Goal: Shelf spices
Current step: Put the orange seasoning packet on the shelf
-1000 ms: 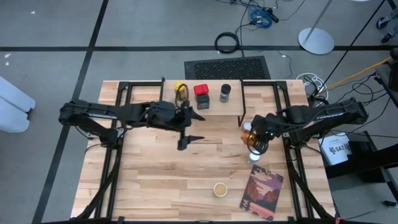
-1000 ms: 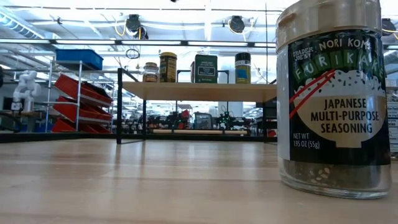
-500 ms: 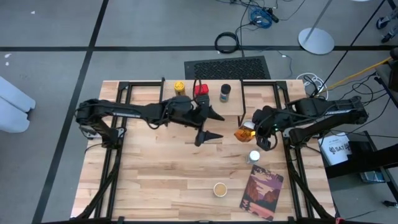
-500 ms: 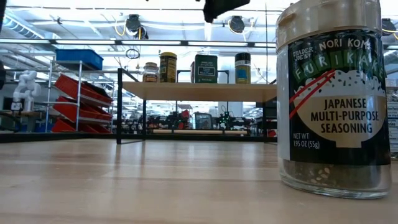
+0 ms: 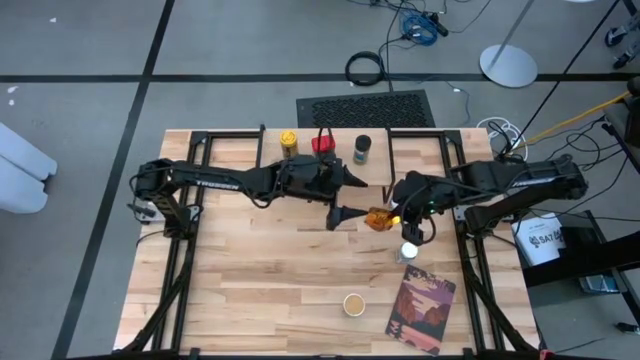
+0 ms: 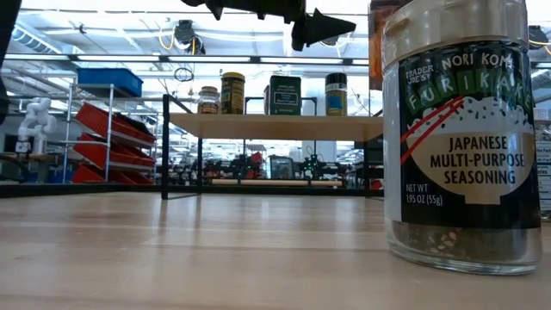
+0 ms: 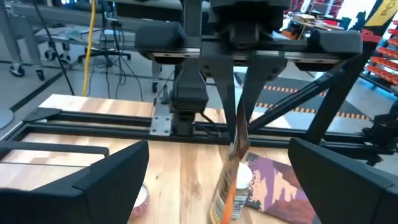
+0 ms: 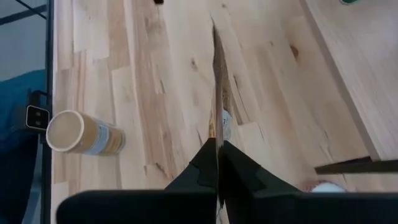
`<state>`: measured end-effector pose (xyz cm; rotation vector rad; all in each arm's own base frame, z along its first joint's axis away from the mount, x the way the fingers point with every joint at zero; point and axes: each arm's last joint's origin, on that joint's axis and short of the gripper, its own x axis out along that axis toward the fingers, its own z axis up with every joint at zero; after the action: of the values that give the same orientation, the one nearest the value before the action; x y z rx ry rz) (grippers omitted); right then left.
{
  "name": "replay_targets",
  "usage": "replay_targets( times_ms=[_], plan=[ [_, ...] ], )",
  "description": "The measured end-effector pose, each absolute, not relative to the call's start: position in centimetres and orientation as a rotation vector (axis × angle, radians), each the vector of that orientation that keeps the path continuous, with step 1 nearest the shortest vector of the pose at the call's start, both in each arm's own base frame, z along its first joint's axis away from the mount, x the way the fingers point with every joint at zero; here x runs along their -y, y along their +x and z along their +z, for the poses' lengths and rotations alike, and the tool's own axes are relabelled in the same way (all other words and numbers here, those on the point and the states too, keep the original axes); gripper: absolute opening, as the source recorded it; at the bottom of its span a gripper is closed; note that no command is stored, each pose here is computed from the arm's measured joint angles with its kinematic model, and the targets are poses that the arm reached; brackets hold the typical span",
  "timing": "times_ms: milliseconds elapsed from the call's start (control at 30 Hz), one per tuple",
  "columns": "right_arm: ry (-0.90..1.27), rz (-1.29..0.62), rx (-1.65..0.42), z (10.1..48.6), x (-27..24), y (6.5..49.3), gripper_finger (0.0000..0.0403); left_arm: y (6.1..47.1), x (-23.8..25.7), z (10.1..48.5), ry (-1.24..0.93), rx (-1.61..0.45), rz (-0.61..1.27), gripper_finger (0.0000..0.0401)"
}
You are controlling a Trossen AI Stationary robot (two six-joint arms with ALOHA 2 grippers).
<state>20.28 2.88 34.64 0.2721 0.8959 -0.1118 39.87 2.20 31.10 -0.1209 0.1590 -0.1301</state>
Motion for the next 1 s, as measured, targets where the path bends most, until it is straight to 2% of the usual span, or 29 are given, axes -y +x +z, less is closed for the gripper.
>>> replay_targets(
  times_ms=[367,533,633,833,1000],
  plan=[
    [0.238,-0.093,-0.854,36.6,-3.0,22.1,0.0000,39.8,-1.5,30.6,-0.129,-0.218,-0.166,0.0393],
    [0.209,-0.088,-0.867,36.5,-3.0,23.0,0.0000,39.8,-1.3,30.6,-0.118,-0.218,-0.118,0.0389],
    [0.201,-0.085,-0.872,36.4,-3.1,23.4,0.0000,39.8,-1.3,30.5,-0.114,-0.220,-0.098,0.0365],
    [0.196,-0.084,-0.849,36.5,-2.9,23.7,0.0000,40.0,-1.3,29.9,-0.114,-0.258,-0.097,0.0287],
    [0.192,-0.088,-0.847,36.5,-2.7,23.8,0.0000,40.0,-1.3,29.8,-0.106,-0.266,-0.086,0.0239]
  ],
)
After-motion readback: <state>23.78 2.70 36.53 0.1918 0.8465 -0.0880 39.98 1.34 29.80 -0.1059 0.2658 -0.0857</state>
